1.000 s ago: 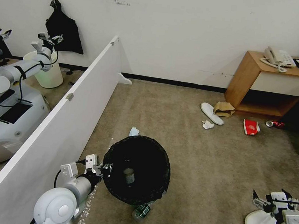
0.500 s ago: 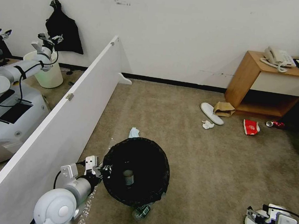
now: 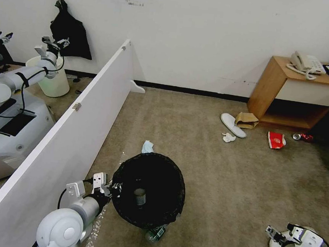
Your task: Pick up the trash bin, then pick up the garbage from the floor and place it into the trash bin.
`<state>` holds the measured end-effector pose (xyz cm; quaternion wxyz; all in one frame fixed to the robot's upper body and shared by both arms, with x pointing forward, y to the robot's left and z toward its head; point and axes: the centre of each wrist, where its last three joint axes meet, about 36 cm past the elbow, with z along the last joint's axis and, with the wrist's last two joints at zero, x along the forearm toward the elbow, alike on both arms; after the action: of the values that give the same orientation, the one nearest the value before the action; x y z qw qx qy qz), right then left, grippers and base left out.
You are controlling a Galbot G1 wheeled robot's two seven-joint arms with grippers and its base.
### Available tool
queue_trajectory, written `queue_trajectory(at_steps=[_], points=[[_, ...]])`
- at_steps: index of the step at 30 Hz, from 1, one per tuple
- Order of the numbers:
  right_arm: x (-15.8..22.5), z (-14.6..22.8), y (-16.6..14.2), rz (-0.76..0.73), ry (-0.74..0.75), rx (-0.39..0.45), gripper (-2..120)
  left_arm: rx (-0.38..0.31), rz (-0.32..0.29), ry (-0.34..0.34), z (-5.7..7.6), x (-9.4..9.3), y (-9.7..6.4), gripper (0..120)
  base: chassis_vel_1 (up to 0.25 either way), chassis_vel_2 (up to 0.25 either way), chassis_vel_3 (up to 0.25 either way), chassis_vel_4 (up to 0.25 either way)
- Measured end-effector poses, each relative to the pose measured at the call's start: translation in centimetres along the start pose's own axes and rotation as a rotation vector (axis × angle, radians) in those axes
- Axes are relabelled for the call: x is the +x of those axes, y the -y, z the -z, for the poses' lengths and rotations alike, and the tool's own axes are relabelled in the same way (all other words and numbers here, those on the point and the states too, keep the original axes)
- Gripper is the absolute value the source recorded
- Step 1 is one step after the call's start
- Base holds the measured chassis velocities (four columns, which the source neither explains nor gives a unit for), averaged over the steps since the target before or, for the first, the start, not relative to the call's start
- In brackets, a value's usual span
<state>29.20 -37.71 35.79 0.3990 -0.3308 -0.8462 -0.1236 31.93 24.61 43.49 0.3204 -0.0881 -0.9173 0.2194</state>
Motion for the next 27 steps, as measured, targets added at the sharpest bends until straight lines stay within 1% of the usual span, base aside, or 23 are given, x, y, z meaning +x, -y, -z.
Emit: queue_trajectory(at_steps=[3, 4, 5, 8, 10, 11, 13, 17, 27], points=[[-0.4, -0.1, -0.1, -0.004, -0.007, -0.013, 100, 0.001, 0.002, -0.001, 0.0, -0.1, -0.1, 2, 0.000, 0.000, 0.000, 0.000], [-0.7, -0.3, -0.1, -0.007, -0.012, -0.025, 100, 0.001, 0.003, -0.001, 0.0, -0.1, -0.1, 2, 0.000, 0.000, 0.000, 0.000], [-1.4, -0.8, -0.4, -0.014, -0.019, -0.060, 100, 0.002, 0.006, -0.002, 0.0, -0.2, -0.2, 2, 0.000, 0.000, 0.000, 0.000], [-1.7, -1.0, -0.6, -0.020, -0.026, -0.080, 100, 0.002, 0.008, -0.003, -0.1, -0.2, -0.3, 2, 0.000, 0.000, 0.000, 0.000], [-2.4, -1.5, -1.0, -0.038, -0.042, -0.118, 100, 0.002, 0.013, -0.006, -0.1, -0.4, -0.4, 2, 0.000, 0.000, 0.000, 0.000], [-2.4, -1.5, -1.0, -0.038, -0.042, -0.118, 100, 0.002, 0.013, -0.006, -0.1, -0.4, -0.4, 2, 0.000, 0.000, 0.000, 0.000], [-3.2, -1.9, -1.4, -0.056, -0.057, -0.146, 100, 0.001, 0.016, -0.007, -0.1, -0.5, -0.6, 2, 0.000, 0.000, 0.000, 0.000], [-4.0, -2.2, -1.8, -0.066, -0.070, -0.171, 100, 0.001, 0.019, -0.011, -0.1, -0.7, -0.7, 2, 0.000, 0.000, 0.000, 0.000], [-5.9, -1.9, -2.4, -0.075, -0.074, -0.195, 100, -0.005, 0.027, -0.021, -0.2, -1.1, -1.0, 2, 0.000, 0.000, 0.000, 0.000]])
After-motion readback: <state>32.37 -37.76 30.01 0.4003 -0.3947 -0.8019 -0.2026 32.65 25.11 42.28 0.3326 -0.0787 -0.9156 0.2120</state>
